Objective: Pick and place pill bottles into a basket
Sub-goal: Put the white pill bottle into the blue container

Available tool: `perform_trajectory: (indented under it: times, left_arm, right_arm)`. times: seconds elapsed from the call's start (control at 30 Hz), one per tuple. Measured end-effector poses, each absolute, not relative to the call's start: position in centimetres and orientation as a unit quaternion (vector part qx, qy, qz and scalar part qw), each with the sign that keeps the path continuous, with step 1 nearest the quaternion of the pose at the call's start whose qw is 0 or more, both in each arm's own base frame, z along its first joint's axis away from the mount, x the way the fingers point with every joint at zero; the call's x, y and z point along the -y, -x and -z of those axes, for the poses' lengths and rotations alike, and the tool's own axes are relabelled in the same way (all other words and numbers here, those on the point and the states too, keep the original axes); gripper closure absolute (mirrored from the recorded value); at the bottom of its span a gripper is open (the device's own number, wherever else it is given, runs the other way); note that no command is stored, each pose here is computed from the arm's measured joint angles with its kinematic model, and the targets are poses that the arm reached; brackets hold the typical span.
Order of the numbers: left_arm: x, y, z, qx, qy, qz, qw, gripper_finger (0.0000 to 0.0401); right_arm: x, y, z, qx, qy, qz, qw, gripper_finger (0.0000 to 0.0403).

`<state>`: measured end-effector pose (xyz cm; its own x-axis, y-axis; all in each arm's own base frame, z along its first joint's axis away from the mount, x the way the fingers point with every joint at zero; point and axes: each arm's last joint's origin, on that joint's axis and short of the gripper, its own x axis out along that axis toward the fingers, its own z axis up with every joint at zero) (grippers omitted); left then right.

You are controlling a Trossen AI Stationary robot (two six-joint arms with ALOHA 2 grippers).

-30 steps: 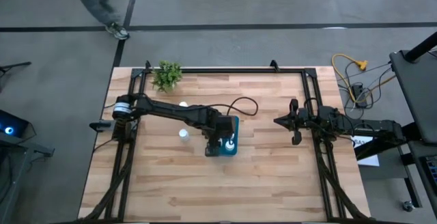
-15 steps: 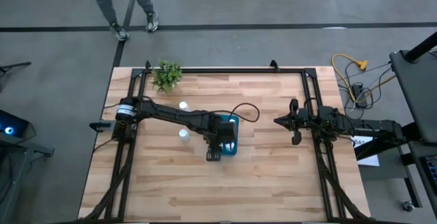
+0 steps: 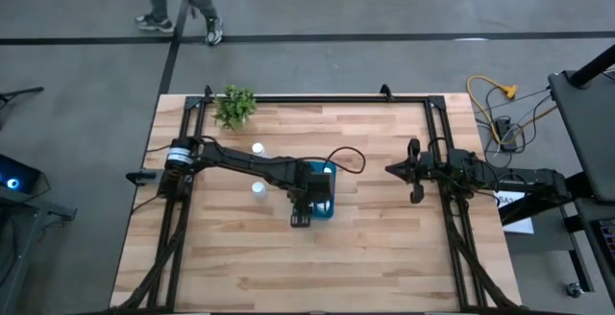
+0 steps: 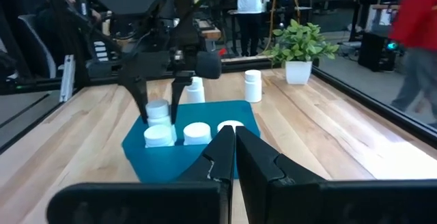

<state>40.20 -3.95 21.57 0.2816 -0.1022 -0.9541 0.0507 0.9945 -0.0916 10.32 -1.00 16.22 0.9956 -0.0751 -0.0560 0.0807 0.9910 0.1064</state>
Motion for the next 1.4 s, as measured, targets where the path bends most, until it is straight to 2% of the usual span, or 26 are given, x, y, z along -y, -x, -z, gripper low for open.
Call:
perform_trajectory:
  times: [0.27, 0.57, 0.87, 1.1, 1.4]
  left_arm:
    - [4.0, -40.6, -21.3, -0.584, 0.02, 0.049, 0.81, 0.024]
    - [3.9, -39.8, -19.6, -0.607, 0.021, 0.043, 0.793, 0.024]
    - [3.9, -39.8, -19.5, -0.604, 0.022, 0.043, 0.795, 0.024]
    - [3.9, -39.9, -19.3, -0.605, 0.02, 0.041, 0.795, 0.0189]
    - [3.9, -39.9, -19.4, -0.604, 0.023, 0.045, 0.796, 0.018]
  right_arm:
    - [1.0, -10.3, -16.2, -0.026, -0.052, 0.047, 0.997, 0.0394]
    - [1.0, -10.3, -16.2, -0.025, -0.054, 0.047, 0.997, 0.0394]
    - [1.1, -10.3, -16.2, -0.025, -0.054, 0.048, 0.997, 0.0394]
    - [1.1, -10.3, -16.2, -0.025, -0.054, 0.048, 0.997, 0.0394]
    - [1.1, -10.3, -16.2, -0.025, -0.054, 0.048, 0.997, 0.0394]
